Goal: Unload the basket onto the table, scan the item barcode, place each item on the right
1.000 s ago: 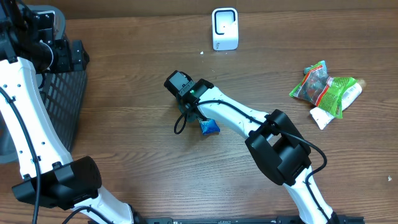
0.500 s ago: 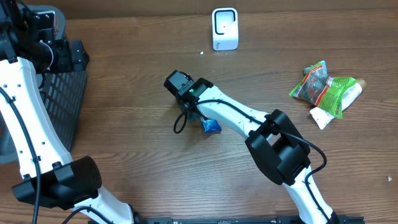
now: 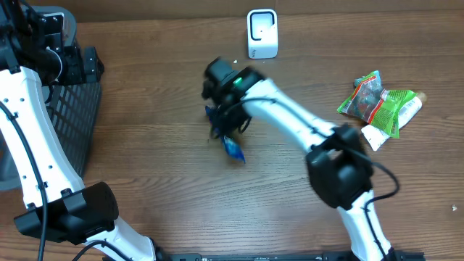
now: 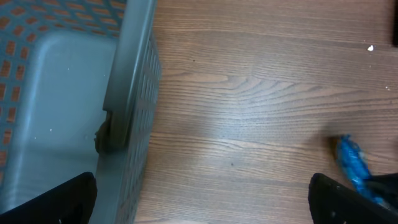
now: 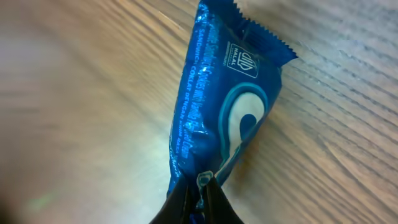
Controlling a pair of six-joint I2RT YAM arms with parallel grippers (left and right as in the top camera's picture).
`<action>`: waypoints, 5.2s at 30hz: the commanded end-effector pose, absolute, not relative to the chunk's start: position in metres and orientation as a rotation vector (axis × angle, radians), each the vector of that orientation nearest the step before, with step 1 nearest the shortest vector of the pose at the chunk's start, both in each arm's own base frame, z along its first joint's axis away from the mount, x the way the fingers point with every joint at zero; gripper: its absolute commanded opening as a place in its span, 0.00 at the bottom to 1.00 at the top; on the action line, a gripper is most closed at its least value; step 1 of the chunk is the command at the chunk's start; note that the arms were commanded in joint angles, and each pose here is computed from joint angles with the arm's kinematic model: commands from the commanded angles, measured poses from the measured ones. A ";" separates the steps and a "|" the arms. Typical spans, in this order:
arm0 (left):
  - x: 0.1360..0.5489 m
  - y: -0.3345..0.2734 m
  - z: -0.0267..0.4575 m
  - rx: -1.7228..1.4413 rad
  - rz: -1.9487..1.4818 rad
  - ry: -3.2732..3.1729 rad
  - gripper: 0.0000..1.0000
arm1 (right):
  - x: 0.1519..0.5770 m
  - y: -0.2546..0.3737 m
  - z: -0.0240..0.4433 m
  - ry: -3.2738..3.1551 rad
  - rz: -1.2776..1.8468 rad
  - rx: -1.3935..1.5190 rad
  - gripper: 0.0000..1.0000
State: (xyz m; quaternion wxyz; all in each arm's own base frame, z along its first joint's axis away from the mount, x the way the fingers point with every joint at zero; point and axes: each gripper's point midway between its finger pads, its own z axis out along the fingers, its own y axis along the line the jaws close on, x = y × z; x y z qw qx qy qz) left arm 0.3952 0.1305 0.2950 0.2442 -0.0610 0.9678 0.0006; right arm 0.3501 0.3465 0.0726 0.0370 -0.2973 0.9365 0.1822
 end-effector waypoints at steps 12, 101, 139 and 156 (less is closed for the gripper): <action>0.394 0.125 0.303 -0.122 0.002 2.623 1.00 | 0.364 0.308 0.085 2.808 1.400 -0.734 0.04; 0.394 0.125 0.303 -0.122 0.002 2.624 1.00 | 0.482 0.260 0.057 2.678 0.238 -0.803 0.57; 0.393 0.125 0.303 -0.123 0.005 2.624 1.00 | 0.372 0.331 0.096 2.853 1.514 -0.659 0.04; 0.394 0.125 0.303 -0.124 0.005 2.625 1.00 | 0.403 0.288 0.005 2.998 0.857 -0.568 0.46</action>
